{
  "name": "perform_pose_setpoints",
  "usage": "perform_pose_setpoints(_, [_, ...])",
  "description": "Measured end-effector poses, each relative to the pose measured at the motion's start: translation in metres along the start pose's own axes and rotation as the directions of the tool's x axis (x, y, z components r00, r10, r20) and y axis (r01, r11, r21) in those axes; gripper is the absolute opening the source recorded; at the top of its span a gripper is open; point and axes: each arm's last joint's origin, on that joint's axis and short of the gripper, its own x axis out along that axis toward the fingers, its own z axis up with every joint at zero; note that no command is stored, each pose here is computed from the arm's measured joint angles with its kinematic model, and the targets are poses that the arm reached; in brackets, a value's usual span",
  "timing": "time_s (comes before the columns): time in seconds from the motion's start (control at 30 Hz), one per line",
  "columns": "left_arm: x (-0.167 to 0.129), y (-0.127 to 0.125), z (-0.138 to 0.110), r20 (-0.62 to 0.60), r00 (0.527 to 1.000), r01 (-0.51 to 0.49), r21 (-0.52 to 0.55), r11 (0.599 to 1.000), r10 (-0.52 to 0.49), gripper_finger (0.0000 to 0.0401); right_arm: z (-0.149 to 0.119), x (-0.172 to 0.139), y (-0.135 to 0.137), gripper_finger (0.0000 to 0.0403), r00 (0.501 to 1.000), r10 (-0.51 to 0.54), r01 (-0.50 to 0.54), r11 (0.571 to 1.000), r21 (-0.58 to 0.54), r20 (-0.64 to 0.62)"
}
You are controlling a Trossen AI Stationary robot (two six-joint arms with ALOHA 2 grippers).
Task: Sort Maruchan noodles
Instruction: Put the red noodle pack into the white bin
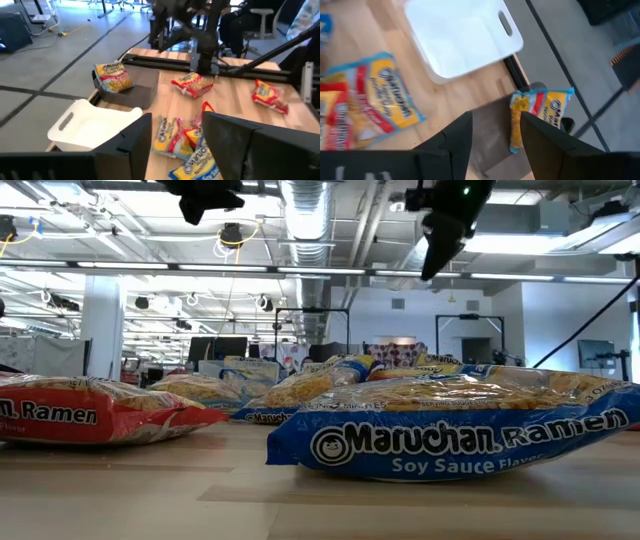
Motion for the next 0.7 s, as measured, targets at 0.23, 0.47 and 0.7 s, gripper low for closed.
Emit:
perform_pose_setpoints(0.23, [0.01, 0.003, 0.01, 0.11, 0.991, -0.089, 0.09, 0.992, 0.079, 0.02, -0.004, -0.025, 0.008, 0.0203, 0.996, 0.047, -0.051, 0.997, 0.053, 0.076])
perform_pose_setpoints(0.47, [0.012, 0.004, 0.011, 0.123, 0.986, -0.124, 0.098, 0.987, 0.112, 0.0197, -0.007, -0.039, 0.017, 0.0203, 0.978, 0.179, -0.19, 0.976, 0.108, 0.107])
perform_pose_setpoints(0.7, [-0.001, 0.0, 0.014, 0.146, 0.989, 0.001, -0.107, 0.994, 0.015, 0.0196, -0.011, -0.027, 0.03, 0.0203, 0.918, 0.395, -0.389, 0.914, 0.116, -0.037])
